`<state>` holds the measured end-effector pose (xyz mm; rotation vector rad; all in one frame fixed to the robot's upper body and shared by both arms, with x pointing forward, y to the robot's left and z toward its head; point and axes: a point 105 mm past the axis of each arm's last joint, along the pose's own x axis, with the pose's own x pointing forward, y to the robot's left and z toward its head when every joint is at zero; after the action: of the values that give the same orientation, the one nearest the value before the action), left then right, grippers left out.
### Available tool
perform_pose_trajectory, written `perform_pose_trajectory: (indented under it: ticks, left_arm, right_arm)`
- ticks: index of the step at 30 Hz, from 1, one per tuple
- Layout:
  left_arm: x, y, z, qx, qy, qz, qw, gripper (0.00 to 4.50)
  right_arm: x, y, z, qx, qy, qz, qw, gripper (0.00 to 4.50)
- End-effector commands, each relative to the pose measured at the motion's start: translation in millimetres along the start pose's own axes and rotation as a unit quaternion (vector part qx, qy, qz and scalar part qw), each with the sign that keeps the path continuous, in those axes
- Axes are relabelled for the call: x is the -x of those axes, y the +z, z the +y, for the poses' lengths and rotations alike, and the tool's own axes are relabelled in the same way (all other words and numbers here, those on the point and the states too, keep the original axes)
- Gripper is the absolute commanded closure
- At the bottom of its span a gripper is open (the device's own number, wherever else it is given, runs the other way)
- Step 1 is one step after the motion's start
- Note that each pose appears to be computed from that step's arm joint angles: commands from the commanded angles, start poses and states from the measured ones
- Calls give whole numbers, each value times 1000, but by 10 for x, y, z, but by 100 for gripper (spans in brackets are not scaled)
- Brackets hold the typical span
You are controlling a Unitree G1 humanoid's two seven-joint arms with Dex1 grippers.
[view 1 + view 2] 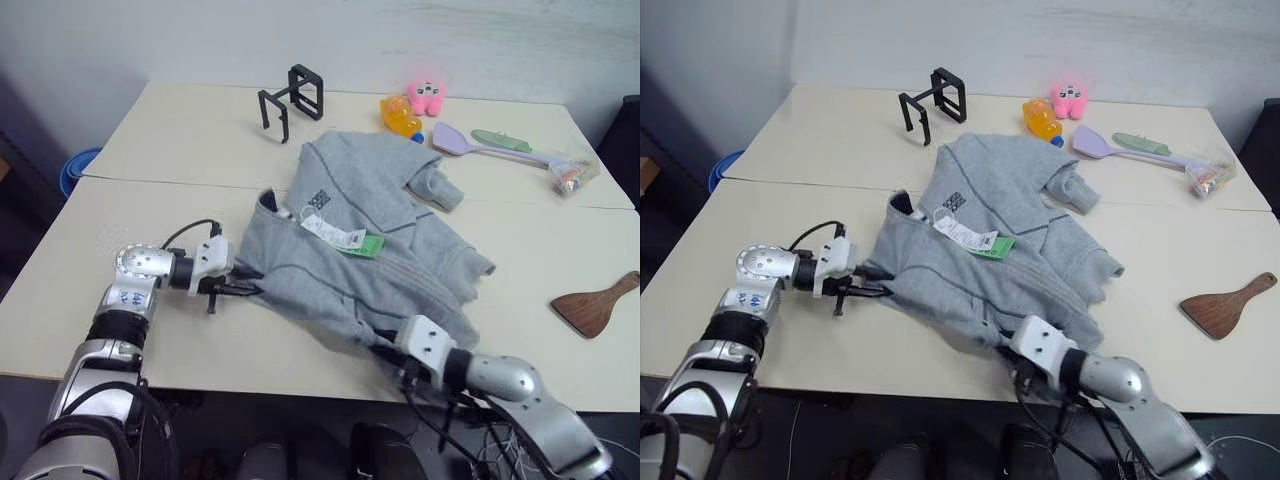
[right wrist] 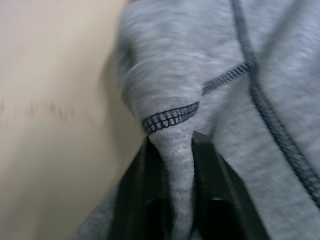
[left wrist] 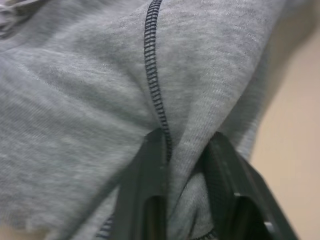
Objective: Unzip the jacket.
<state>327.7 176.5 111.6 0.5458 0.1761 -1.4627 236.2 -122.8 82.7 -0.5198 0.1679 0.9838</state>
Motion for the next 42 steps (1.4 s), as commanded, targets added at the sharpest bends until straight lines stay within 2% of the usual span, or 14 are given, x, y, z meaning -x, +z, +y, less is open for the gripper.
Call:
perform_pose_trajectory:
  ticks: [1, 5, 10, 15, 17, 19, 20, 21, 23, 27, 30, 32, 35, 42]
  left_arm:
    - [-33, 54, -516, 47, -113, -18, 992, 448]
    - [-1, 212, -996, 95, -173, -22, 980, 448]
    - [-77, 373, -1312, 119, -185, -39, 975, 448]
    - [-214, 518, -1434, 131, -168, -71, 974, 448]
    - [-230, 506, -1424, 146, -152, -69, 975, 448]
    - [-208, 437, -1356, 168, -127, -50, 976, 393]
    - [-167, 432, -1332, 181, -124, -48, 975, 388]
    - [-110, 432, -1303, 189, -124, -42, 973, 350]
    - [-4, 456, -1261, 205, -128, -37, 970, 307]
    - [369, 561, -1054, 226, -113, -46, 966, 194]
    - [407, 658, -811, 185, -85, -70, 977, 187]
    - [283, 709, -635, 131, -59, -84, 986, 187]
    - [74, 737, -497, 75, -48, -97, 991, 187]
    - [-192, 668, -384, 6, -49, -83, 995, 187]
  right_arm:
    - [350, -44, 30, 12, 41, 2, 999, 450]
    - [759, -169, 125, -10, 96, 26, 995, 450]
    - [1190, -388, 94, -27, 105, 89, 990, 450]
    - [1360, -457, -22, -9, 78, 107, 991, 450]
    - [1351, -472, -45, -46, 63, 98, 992, 450]
    - [1332, -429, -22, -74, 66, 76, 992, 383]
    - [1334, -393, 22, -89, 78, 69, 991, 375]
    - [1338, -338, 39, -91, 79, 58, 991, 328]
    - [1362, -245, 96, -106, 88, 48, 989, 281]
    - [1469, 122, 280, -183, 121, 34, 975, 154]
    - [1268, 476, 65, -101, 90, -33, 990, 66]
    - [1071, 590, -31, -39, 76, -55, 995, 14]
    - [657, 597, -131, 38, 60, -57, 996, 14]
    - [-155, 728, -48, 100, 71, -94, 988, 14]
